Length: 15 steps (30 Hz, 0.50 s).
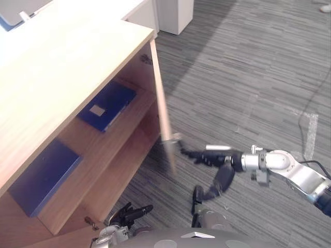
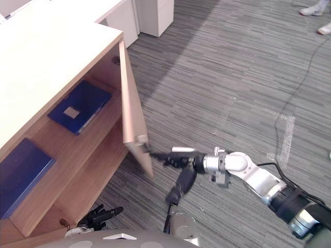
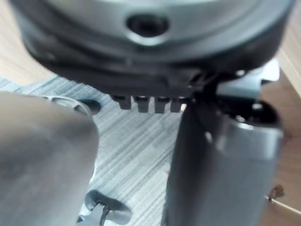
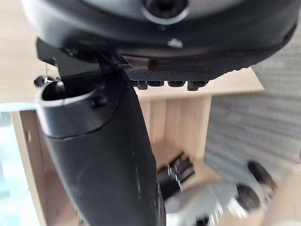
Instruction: Walk over to the cabinet, pick up the folder, carry it to the office cabinet, place the folder inside the office cabinet, then close the office cabinet door
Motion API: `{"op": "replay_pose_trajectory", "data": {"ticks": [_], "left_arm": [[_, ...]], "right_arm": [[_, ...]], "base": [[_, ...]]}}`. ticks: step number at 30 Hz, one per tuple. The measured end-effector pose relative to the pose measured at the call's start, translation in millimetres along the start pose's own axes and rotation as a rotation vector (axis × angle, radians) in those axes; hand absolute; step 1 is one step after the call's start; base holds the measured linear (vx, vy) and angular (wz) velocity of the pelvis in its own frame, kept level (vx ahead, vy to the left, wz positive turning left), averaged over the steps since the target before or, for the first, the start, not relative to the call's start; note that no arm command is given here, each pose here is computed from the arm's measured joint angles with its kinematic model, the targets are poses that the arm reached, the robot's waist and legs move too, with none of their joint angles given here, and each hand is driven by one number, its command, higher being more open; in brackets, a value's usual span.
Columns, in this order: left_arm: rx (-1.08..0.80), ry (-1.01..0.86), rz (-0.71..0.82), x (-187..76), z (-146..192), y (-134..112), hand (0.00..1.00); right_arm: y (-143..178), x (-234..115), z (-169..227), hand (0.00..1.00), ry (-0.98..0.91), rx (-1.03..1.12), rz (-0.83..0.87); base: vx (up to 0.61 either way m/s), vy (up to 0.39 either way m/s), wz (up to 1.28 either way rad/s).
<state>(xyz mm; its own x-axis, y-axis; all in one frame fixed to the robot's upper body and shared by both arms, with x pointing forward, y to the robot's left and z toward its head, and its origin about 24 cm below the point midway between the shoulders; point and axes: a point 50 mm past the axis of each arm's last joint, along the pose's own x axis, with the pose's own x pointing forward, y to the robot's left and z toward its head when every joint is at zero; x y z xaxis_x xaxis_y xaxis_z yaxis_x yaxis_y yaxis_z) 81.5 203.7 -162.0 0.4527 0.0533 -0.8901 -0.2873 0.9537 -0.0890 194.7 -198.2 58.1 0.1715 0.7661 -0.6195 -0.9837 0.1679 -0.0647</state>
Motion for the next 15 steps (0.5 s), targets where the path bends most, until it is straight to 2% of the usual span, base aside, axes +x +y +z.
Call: {"op": "replay_pose_trajectory", "data": {"ticks": [4, 10, 12, 15], "left_arm": [[0.02, 0.022, 0.066, -3, -1, 21, 1.0], [0.019, 0.013, 0.063, -1, 3, 19, 1.0], [0.034, 0.018, 0.061, -1, 3, 18, 1.0], [0.086, 0.039, 0.043, -2, -2, 15, 1.0]], "right_arm": [[23, 3, -5, 1.0, -0.002, 0.048, 0.085], [28, 6, -10, 1.0, -0.044, 0.121, 0.056], [30, 21, -18, 1.0, -0.095, 0.194, 0.022], [24, 51, -43, 1.0, -0.136, 0.32, -0.154]], "base": [[-0.02, 0.166, -0.01], [-0.09, 0.138, 0.18], [-0.07, 0.129, 0.55], [-0.03, 0.112, 0.64]]}}
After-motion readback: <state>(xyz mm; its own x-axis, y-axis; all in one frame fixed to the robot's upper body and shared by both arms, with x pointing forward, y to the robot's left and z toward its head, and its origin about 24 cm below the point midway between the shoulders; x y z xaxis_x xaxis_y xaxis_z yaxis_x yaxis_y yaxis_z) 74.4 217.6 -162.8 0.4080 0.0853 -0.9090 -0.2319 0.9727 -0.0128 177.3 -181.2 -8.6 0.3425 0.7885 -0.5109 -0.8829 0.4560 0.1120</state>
